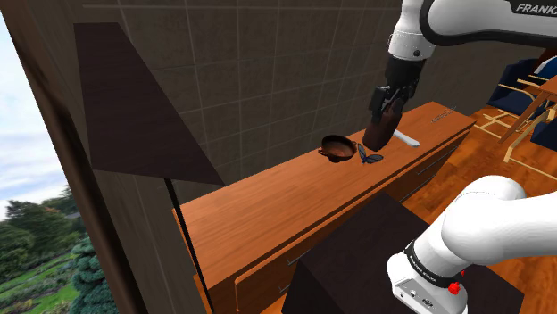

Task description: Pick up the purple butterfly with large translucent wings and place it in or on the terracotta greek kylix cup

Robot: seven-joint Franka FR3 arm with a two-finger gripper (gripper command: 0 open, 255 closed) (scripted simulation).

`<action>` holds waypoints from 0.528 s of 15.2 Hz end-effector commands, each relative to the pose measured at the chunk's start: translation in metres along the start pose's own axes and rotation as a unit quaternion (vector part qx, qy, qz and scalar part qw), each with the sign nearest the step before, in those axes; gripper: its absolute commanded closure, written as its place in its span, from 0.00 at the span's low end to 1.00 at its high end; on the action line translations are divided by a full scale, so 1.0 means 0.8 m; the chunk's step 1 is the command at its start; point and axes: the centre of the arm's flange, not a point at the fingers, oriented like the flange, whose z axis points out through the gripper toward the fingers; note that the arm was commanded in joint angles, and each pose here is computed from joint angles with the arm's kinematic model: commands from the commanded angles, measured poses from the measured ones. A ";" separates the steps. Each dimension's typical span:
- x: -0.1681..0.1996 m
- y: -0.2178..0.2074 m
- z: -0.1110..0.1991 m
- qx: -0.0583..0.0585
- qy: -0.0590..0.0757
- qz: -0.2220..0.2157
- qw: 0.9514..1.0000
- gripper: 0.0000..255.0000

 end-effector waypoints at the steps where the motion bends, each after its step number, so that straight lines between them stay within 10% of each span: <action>1: 0.000 0.000 0.000 0.000 0.000 0.000 1.000 0.00; 8: 0.037 0.069 0.084 -0.004 0.000 -0.015 1.000 0.00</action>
